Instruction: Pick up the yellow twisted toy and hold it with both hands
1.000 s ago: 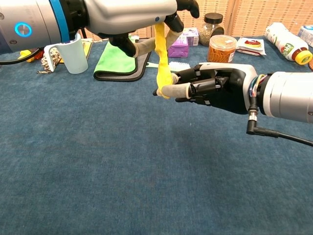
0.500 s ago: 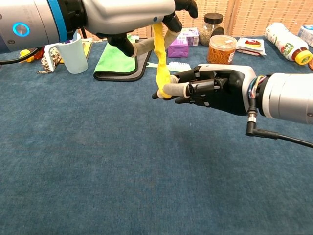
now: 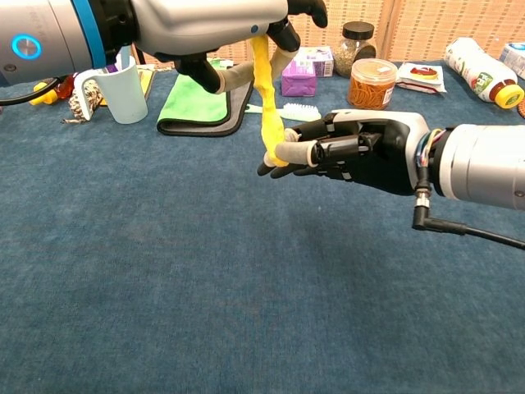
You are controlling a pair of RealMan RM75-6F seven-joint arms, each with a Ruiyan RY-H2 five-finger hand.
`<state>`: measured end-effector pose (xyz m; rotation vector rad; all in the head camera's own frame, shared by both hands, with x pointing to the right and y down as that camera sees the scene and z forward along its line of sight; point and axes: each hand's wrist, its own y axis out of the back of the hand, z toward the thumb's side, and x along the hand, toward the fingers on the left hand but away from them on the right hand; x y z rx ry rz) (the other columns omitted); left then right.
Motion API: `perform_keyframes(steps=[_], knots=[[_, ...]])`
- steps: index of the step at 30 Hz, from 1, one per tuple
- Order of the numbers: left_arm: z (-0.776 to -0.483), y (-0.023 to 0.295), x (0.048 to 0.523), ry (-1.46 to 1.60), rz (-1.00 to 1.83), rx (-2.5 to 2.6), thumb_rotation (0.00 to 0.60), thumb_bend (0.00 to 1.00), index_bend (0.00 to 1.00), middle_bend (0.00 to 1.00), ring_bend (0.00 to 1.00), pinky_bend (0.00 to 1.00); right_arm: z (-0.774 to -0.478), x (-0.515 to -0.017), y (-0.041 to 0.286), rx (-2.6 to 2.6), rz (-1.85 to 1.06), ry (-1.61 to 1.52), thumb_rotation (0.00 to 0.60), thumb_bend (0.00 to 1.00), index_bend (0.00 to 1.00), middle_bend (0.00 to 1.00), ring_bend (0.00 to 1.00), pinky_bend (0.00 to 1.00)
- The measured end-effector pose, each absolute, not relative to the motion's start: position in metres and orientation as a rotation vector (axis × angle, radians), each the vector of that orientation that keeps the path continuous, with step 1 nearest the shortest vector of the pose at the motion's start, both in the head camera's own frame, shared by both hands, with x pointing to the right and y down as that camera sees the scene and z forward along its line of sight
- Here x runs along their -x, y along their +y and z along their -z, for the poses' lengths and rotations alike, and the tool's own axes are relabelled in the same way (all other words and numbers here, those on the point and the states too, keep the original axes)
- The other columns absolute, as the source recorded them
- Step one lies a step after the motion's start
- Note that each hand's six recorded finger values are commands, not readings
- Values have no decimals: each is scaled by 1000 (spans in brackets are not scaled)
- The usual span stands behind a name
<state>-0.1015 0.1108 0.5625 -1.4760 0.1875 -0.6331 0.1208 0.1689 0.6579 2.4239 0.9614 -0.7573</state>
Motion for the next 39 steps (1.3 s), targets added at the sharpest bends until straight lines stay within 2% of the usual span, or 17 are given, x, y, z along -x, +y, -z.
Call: perform_keyframes(steps=[7,16,39], knots=[[-564,110,104,195,637,1476,600,560,788,193,43,0,-659,-122,170,-2424,765,952,600,697,637,386,257,0],[-564,106,109,215,646,1475,600,564,811,242,85,0,-659,-122,171,-2428,767,947,600,731,648,398,270,0],[-555,88,115,297,672,1502,600,565,817,251,92,0,-664,-128,171,-2418,783,946,600,740,660,415,293,0]])
